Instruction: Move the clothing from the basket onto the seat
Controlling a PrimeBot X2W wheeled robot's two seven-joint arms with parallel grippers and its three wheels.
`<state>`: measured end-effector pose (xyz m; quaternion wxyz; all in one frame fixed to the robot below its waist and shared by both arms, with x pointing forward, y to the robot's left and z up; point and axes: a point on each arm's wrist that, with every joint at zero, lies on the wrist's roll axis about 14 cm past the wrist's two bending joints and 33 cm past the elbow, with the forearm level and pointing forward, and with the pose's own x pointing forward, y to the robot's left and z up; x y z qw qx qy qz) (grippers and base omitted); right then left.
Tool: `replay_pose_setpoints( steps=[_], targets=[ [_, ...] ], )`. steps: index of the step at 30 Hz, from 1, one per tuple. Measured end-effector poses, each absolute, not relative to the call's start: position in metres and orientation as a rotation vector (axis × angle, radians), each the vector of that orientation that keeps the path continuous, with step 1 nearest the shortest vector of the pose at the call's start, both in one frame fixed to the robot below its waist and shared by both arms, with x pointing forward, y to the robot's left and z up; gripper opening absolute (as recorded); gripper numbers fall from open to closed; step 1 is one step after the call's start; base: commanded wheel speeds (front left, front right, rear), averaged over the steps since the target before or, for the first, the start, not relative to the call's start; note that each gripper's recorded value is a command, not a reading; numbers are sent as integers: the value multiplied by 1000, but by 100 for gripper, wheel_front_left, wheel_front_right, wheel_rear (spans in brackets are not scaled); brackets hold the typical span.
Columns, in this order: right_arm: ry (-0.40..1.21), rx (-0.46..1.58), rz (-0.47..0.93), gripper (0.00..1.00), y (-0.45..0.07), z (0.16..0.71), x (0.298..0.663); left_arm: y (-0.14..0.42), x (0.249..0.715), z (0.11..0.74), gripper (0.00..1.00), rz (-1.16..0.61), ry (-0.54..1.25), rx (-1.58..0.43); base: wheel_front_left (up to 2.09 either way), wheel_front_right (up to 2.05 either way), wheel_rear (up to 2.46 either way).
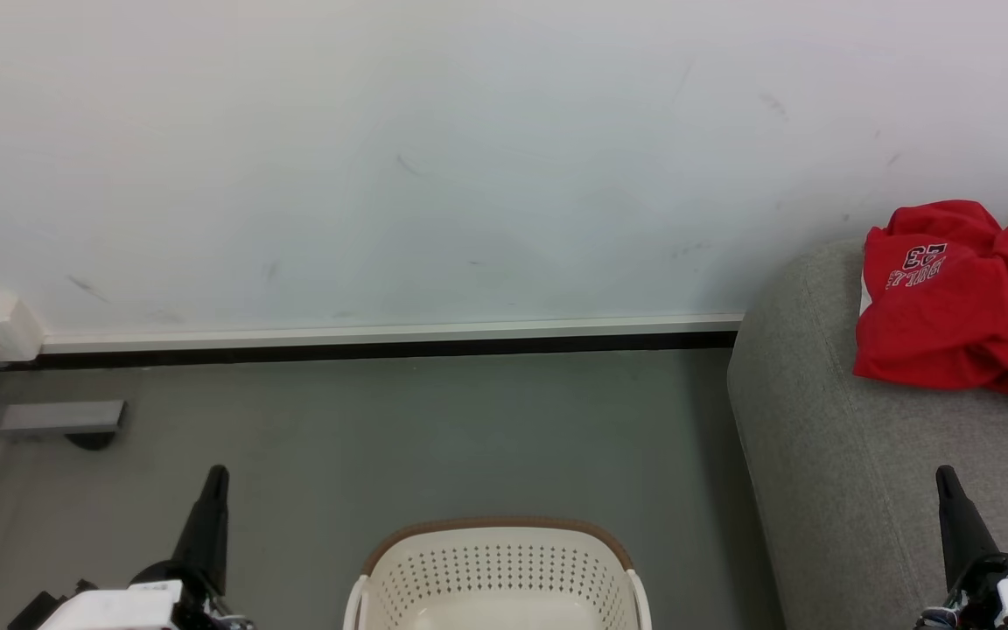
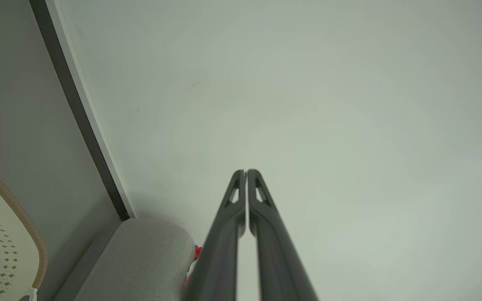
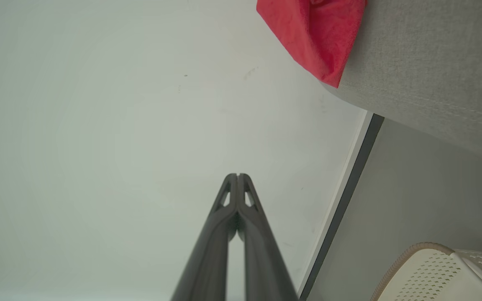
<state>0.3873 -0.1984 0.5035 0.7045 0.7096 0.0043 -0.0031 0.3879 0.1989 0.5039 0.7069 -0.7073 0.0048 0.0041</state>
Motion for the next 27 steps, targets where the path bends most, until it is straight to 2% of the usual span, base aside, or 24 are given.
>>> replay_pose_setpoints(
  steps=[27],
  targets=[
    [10,1578,-7,0,-198,504,387,199,388,504,0,9,11,-1571,0,0,0]
  ],
)
